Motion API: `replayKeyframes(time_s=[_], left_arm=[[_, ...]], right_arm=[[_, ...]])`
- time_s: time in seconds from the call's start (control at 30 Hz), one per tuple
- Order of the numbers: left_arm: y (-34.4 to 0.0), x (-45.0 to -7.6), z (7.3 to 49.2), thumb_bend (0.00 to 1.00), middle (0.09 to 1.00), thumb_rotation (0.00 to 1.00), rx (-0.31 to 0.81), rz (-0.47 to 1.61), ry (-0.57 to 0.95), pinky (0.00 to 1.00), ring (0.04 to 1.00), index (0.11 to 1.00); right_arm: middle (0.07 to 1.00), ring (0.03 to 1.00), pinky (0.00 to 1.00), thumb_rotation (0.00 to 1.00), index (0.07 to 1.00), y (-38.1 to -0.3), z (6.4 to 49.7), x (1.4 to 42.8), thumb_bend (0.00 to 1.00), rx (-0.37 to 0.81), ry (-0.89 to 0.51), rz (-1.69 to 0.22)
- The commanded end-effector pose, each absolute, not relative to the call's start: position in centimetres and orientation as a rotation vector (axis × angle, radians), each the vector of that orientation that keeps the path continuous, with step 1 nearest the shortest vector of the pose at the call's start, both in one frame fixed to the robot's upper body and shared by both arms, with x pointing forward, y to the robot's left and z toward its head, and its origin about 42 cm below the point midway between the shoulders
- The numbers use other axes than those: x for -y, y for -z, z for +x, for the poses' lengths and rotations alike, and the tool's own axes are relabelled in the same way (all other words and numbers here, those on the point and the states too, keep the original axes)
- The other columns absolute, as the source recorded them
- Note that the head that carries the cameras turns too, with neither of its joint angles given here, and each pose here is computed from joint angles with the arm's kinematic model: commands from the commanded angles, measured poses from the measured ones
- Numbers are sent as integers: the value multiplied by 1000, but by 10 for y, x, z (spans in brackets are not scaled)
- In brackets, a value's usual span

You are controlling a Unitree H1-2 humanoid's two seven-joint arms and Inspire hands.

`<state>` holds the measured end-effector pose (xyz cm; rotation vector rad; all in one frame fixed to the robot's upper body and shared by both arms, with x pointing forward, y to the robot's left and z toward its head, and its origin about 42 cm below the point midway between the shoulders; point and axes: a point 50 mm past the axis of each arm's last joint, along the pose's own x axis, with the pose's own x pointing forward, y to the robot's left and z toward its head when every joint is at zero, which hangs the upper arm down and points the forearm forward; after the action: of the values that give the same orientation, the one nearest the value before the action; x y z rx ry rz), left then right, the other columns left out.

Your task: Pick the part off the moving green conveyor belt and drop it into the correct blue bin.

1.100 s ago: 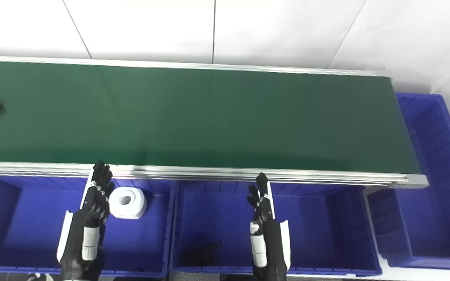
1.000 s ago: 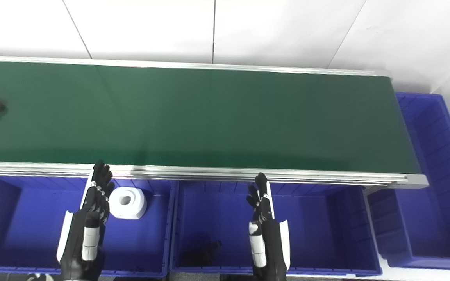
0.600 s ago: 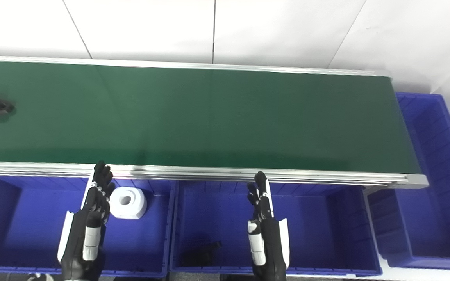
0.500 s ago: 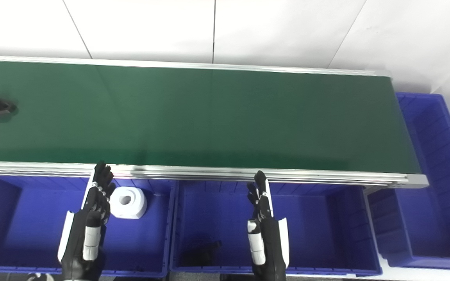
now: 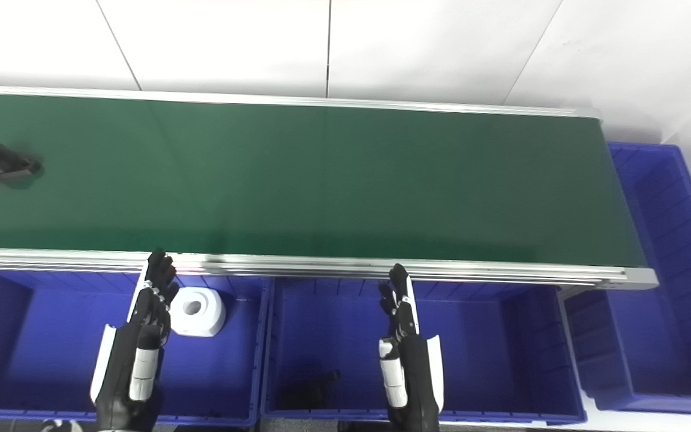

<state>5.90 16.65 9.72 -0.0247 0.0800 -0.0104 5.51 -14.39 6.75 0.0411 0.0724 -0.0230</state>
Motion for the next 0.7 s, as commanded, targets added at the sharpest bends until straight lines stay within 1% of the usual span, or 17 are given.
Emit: replayKeyframes(time_s=[0.0,0.17,0.43,0.53,0.67], left_arm=[[-104,-167,60,728,1000,961,-37,-23,20,1000,1000,1000],[-104,-167,59,731,1000,966,-36,-21,21,1000,1000,1000],[-102,-167,59,709,1000,975,-37,-20,24,1000,1000,1000],[-103,-167,59,732,1000,963,-42,-29,19,1000,1000,1000],[-103,-166,59,731,1000,951,-36,-31,13,1000,1000,1000]], right_arm=[[991,950,956,996,1000,-76,56,143,760,-20,19,46],[987,948,961,991,998,-76,55,142,773,-27,19,49],[990,952,965,981,999,-75,55,142,755,-25,15,55],[990,951,968,976,1000,-75,55,142,754,-26,11,53],[992,953,970,970,1000,-75,55,143,752,-28,5,55]])
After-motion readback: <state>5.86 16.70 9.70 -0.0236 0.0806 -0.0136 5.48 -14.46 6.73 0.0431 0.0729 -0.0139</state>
